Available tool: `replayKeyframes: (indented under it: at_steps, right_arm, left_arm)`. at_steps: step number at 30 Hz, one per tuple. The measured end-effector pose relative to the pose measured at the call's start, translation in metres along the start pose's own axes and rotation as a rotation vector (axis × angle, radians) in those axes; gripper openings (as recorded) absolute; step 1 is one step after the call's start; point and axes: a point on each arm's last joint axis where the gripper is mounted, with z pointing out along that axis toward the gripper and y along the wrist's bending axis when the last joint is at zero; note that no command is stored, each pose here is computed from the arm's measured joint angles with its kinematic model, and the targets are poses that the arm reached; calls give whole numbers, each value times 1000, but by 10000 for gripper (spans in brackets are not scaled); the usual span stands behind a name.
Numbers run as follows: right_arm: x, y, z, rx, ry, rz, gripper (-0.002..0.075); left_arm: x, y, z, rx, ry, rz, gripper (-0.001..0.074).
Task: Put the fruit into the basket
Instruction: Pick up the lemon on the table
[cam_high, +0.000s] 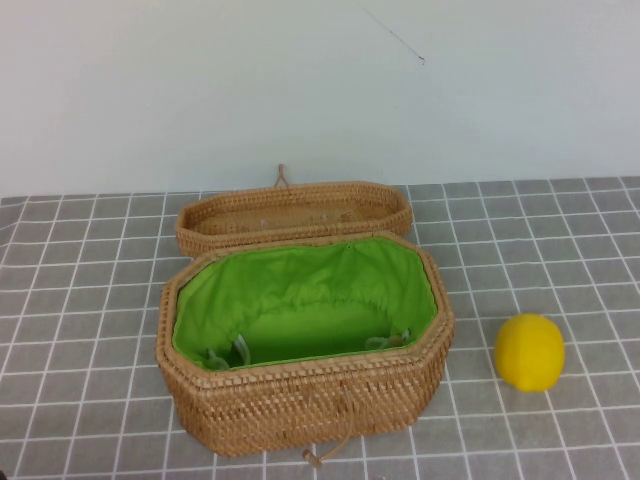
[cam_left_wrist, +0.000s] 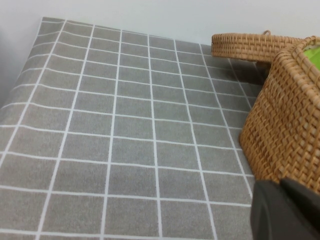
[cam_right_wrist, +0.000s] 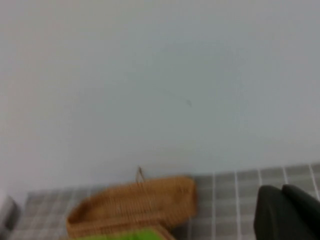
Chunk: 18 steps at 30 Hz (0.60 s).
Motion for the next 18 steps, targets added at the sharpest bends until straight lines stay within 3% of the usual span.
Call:
replayKeyframes:
  at_steps: [5,11,18]
  right_arm:
    - [-9,-1,22,-72,-39,69,0]
    - [-6,5,61,-229,218,38,3]
    - [-17,15,96,-96,473,-35,4]
  left_arm:
    - [0,0,0,0,0,0,1]
    - [0,0,0,0,0,0,1]
    - [0,0,0,1,0,-2,1]
